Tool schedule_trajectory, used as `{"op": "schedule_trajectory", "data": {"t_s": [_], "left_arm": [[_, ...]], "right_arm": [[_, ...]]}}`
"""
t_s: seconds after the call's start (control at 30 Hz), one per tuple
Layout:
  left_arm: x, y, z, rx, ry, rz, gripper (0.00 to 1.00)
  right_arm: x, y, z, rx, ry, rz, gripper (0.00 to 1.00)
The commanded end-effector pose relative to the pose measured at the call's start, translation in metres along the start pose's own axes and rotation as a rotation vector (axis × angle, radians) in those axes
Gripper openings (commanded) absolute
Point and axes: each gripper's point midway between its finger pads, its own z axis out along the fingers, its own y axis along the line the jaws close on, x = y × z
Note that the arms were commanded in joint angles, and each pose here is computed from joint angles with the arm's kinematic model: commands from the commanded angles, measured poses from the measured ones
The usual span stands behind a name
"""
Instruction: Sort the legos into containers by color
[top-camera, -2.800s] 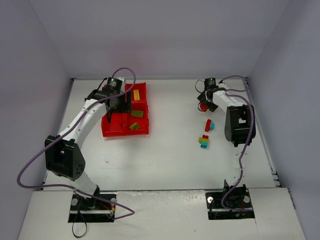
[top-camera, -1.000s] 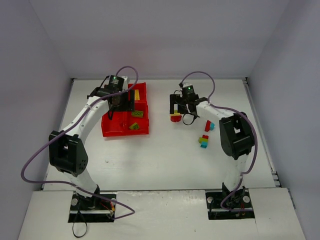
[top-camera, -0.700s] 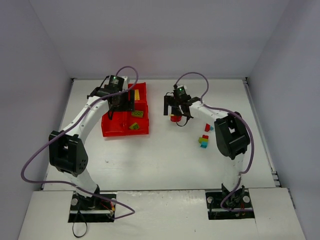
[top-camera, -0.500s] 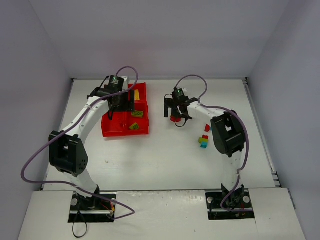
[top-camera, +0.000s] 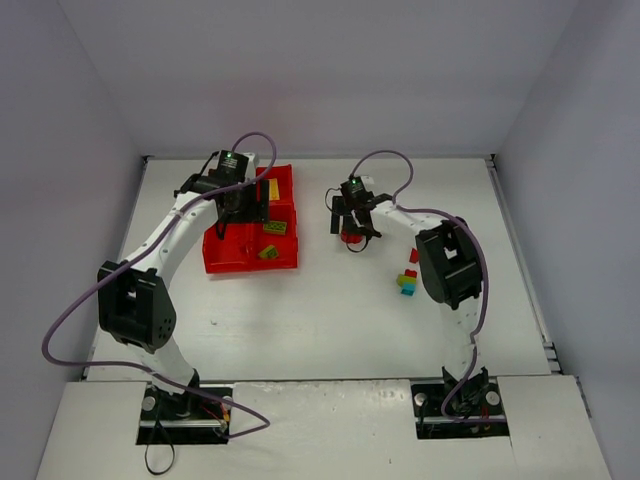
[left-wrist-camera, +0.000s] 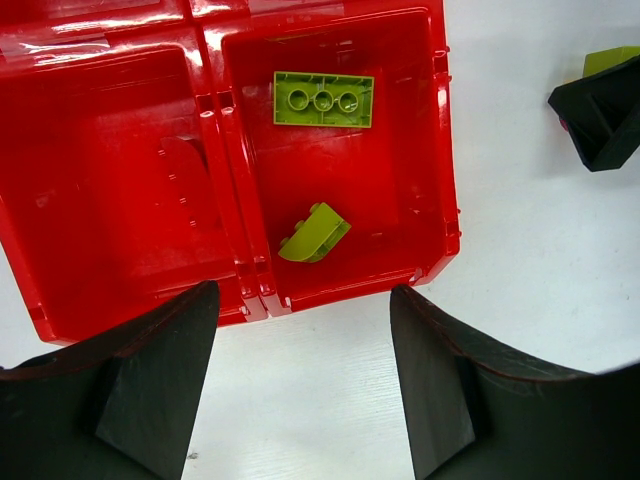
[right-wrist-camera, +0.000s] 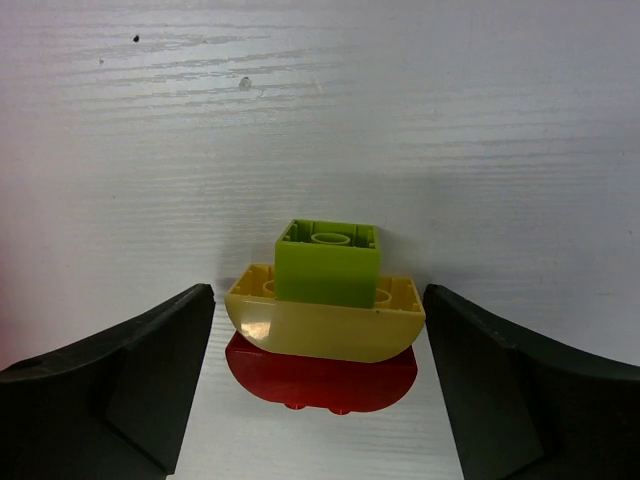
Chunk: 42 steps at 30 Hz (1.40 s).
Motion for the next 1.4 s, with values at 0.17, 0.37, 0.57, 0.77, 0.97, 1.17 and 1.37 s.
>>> {"op": "schedule_trajectory", "data": {"t_s": [0.17,0.37,0.57,0.77,0.97,1.17,1.37], "left_arm": [[-0.022,-0.008,-0.018,0.023,-0.079,-0.006,0.63],[-0.034,-0.017,-0.021,0.062,-0.098,-0.004,0.63],[-0.06,-0.049,-0.037,0.218,-0.15,0.013,0.63],[-0.073,-0.088,-0.055,0.432,-0.164,0.039,0.63],[-0.078,-0.121,-0.072,0.633,-0.177,0.058,0.63],[-0.085,-0.138,-0.084,0.742,-0.196,0.057,0.63],[-0.081,-0.146,-0.071,0.747,-0.148,0.034,0.63]], "right_arm": [[-0.006,0.001,-0.008,0.013,-0.013,0.022,0.4],[-0.054,0.032,-0.05,-0.163,-0.195,-0.173,0.0],[-0.092,0.055,-0.114,-0.345,-0.482,-0.379,0.0],[-0.097,0.079,-0.167,-0.52,-0.593,-0.509,0.0],[-0.096,0.096,-0.203,-0.615,-0.665,-0.551,0.0],[-0.092,0.102,-0.219,-0.649,-0.697,-0.6,0.0],[-0.092,0.106,-0.225,-0.665,-0.712,-0.622,0.0]]}}
